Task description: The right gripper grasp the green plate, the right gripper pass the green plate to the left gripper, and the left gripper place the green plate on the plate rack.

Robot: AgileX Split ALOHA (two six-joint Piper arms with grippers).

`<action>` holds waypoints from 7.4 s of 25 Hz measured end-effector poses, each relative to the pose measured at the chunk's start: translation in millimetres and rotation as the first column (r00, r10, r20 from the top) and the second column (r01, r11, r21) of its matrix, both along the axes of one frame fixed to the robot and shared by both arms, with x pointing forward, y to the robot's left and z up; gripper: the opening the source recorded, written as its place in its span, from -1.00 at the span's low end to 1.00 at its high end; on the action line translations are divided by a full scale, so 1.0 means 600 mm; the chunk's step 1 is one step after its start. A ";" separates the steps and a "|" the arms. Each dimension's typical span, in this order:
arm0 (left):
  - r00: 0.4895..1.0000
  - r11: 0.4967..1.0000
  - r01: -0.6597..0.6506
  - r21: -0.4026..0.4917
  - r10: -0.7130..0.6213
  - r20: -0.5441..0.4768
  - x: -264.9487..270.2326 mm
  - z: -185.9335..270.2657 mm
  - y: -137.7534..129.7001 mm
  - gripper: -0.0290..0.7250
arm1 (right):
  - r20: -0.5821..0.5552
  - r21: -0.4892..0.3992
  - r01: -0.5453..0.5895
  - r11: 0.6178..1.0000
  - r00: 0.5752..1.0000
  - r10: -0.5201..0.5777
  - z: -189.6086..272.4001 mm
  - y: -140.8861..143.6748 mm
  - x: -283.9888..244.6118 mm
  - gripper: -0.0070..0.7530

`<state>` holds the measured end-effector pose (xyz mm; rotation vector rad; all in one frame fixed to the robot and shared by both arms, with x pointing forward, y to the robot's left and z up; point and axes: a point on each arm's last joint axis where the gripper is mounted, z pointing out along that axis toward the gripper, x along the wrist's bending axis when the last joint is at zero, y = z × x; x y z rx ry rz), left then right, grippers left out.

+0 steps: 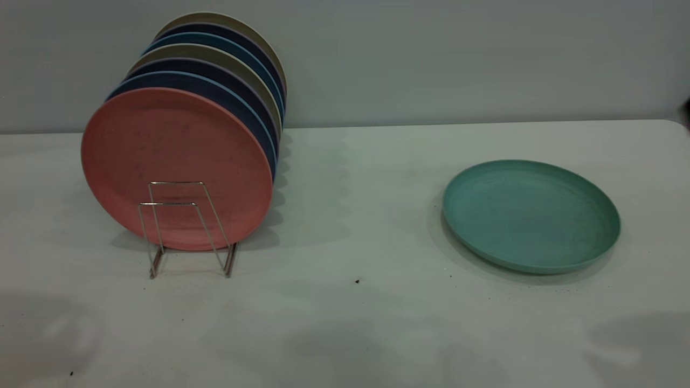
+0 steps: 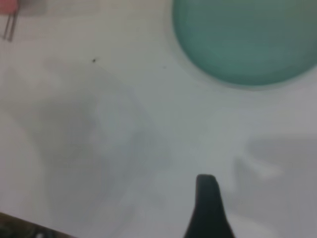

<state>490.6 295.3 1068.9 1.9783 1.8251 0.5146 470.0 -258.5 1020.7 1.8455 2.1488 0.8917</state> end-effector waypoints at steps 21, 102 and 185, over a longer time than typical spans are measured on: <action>0.896 0.865 0.403 -0.298 -0.439 -0.063 0.147 -0.202 -0.246 0.63 | -0.302 0.184 0.248 0.951 0.935 -0.185 -0.240 -0.114 0.221 0.55; 0.371 0.391 0.840 0.375 -0.920 0.127 0.118 -0.027 -0.079 -0.64 | 0.096 0.220 -0.427 0.877 0.904 0.416 0.158 0.025 0.066 0.24; 0.818 0.836 0.541 0.094 -0.549 0.172 -0.096 0.151 -0.037 0.16 | 0.104 -0.205 0.068 0.976 0.993 -0.047 0.019 -0.049 -0.308 0.22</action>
